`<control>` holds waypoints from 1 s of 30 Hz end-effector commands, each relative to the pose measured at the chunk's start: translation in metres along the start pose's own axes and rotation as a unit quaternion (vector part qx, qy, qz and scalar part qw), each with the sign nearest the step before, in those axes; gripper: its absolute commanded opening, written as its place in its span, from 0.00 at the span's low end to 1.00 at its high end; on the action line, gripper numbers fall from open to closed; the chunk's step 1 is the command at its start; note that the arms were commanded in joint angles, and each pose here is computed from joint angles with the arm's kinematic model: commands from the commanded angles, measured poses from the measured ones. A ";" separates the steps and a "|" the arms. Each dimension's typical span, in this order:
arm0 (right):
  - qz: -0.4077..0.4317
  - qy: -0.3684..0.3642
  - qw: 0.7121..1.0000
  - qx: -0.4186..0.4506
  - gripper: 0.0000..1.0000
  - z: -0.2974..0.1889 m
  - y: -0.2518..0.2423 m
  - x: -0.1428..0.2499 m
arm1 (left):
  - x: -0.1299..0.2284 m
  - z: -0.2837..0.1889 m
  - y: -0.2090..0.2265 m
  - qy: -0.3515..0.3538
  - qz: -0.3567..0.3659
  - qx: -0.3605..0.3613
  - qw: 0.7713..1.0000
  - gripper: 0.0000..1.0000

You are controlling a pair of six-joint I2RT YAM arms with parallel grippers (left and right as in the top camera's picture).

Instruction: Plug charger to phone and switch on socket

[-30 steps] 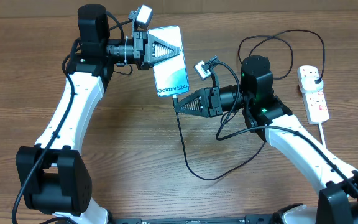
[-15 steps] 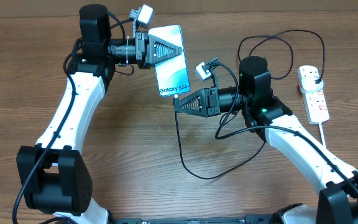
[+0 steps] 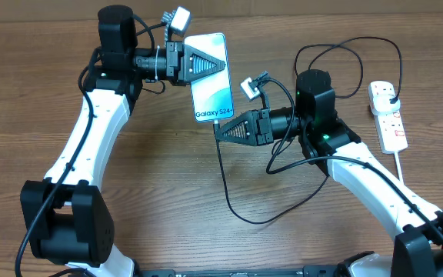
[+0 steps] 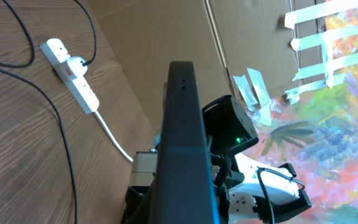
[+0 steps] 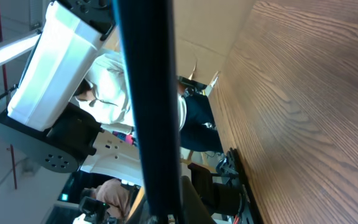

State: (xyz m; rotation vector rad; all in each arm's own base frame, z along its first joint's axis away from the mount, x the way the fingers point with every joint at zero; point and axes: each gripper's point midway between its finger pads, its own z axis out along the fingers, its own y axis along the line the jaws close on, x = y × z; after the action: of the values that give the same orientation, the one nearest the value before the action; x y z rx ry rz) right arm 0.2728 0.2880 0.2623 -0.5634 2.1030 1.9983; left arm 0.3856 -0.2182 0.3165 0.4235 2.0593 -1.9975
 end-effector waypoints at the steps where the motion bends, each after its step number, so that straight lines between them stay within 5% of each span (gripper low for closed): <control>1: -0.014 -0.036 0.999 0.019 0.04 -0.004 0.000 -0.017 | 0.022 0.009 -0.025 0.052 0.010 0.042 0.998 0.04; 30: -0.014 -0.077 0.996 0.032 0.04 -0.038 -0.008 -0.036 | 0.029 0.017 -0.025 0.063 -0.002 0.046 0.997 0.04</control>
State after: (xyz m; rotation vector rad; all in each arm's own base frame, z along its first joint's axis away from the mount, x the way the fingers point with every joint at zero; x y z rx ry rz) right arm 0.2814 0.2674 0.2658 -0.5321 2.0927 2.0271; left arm 0.3840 -0.2296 0.3134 0.4162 2.0794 -1.9880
